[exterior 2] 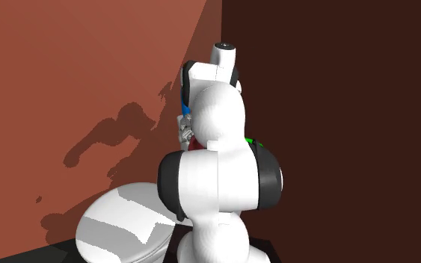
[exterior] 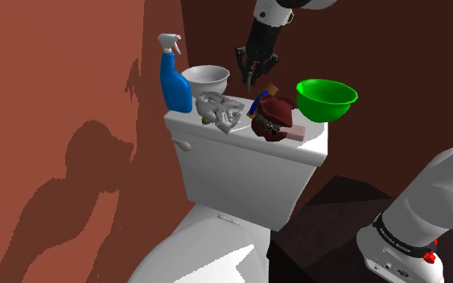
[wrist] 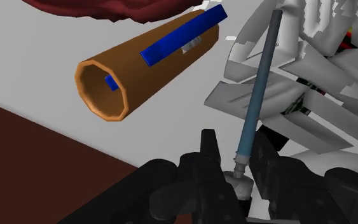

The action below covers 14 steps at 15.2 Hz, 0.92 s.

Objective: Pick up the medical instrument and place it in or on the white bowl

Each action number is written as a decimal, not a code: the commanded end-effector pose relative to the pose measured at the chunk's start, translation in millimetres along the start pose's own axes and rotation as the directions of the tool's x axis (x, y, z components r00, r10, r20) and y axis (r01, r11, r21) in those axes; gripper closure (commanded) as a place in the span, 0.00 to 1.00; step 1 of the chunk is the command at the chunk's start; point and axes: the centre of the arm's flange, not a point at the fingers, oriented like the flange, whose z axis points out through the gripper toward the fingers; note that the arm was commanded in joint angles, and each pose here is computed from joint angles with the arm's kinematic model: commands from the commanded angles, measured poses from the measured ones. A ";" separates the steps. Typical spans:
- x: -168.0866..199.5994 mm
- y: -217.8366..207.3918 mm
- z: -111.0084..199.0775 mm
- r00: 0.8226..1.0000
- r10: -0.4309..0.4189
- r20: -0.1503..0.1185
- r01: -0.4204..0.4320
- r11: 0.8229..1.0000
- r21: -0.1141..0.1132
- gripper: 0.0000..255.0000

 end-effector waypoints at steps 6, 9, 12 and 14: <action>9.3 -6.1 -41.6 0.999 0.010 -0.037 -0.009 1.000 0.022 1.00; 10.8 -9.5 -57.0 0.999 0.010 -0.037 -0.009 1.000 0.022 1.00; 12.4 -12.9 -72.4 0.999 0.010 -0.037 -0.009 1.000 0.022 1.00; 13.4 -15.2 -82.6 0.999 0.010 -0.037 -0.009 1.000 0.022 1.00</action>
